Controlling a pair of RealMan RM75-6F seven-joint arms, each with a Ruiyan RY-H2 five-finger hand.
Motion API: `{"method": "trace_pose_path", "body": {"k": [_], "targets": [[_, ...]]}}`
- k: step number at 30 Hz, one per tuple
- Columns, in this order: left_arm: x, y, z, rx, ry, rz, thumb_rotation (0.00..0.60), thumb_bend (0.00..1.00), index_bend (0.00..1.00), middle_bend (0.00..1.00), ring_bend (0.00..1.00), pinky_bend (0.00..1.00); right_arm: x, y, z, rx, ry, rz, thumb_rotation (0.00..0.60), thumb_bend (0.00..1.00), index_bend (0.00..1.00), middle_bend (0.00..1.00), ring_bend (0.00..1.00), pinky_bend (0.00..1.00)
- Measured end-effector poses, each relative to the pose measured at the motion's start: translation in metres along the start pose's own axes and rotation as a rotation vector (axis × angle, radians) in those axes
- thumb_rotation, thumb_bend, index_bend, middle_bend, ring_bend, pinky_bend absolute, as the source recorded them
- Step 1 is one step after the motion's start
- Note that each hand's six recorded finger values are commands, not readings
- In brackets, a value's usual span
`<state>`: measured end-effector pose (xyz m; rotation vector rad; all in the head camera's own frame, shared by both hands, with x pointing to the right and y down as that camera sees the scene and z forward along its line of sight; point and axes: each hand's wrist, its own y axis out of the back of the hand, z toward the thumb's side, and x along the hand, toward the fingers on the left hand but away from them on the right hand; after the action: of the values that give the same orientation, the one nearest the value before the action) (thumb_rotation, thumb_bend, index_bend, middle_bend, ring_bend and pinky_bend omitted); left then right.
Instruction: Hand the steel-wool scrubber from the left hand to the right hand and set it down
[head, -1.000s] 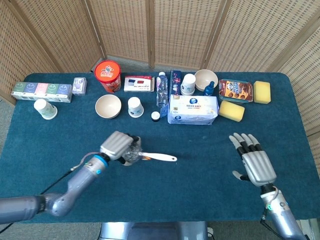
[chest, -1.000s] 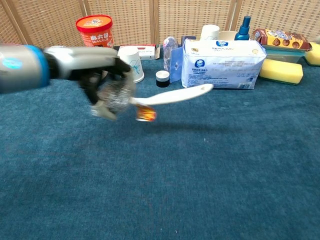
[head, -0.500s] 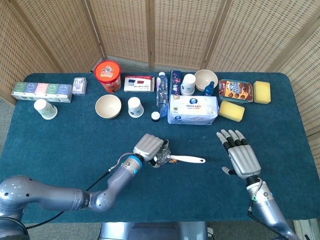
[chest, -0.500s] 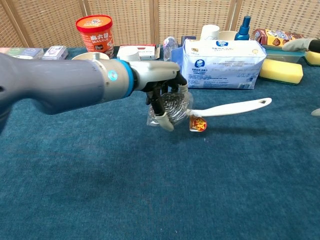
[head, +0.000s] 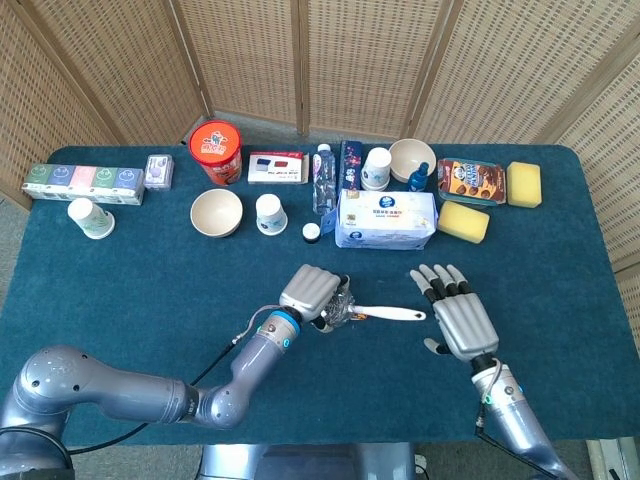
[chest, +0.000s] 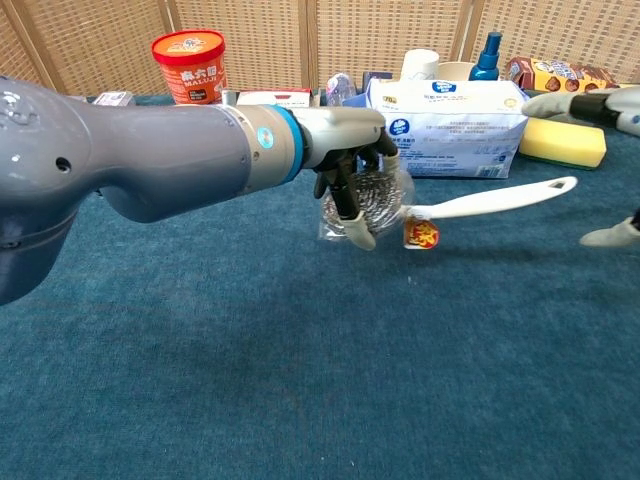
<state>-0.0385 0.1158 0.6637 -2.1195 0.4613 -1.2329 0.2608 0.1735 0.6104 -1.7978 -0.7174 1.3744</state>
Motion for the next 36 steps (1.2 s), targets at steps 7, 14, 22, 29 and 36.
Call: {"method": "trace_pose_path", "body": {"k": [7, 14, 22, 29, 36], "targets": [[0.000, 0.004, 0.009, -0.004, 0.006, 0.019, 0.600, 0.00, 0.38, 0.43, 0.42, 0.54, -0.011, -0.008, 0.009, 0.039, -0.027, 0.013, 0.600, 0.00, 0.00, 0.00, 0.00, 0.00], [0.000, 0.010, 0.015, 0.031, 0.025, 0.043, 0.600, 0.00, 0.38, 0.43, 0.42, 0.54, -0.016, -0.007, 0.017, 0.093, -0.074, 0.008, 0.600, 0.00, 0.00, 0.00, 0.00, 0.00], [-0.002, 0.013, 0.028, 0.024, 0.030, 0.064, 0.600, 0.00, 0.38, 0.43, 0.42, 0.54, -0.023, -0.012, 0.038, 0.119, -0.100, 0.035, 0.600, 0.00, 0.00, 0.00, 0.00, 0.00], [-0.007, 0.008, 0.040, 0.006, 0.021, 0.060, 0.600, 0.00, 0.38, 0.43, 0.42, 0.54, -0.039, -0.016, 0.051, 0.123, -0.105, 0.041, 0.600, 0.02, 0.00, 0.02, 0.00, 0.00], [-0.008, 0.010, 0.043, -0.007, 0.018, 0.067, 0.600, 0.00, 0.38, 0.43, 0.42, 0.54, -0.046, -0.017, 0.053, 0.122, -0.109, 0.023, 0.600, 0.41, 0.19, 0.26, 0.18, 0.18]]}}
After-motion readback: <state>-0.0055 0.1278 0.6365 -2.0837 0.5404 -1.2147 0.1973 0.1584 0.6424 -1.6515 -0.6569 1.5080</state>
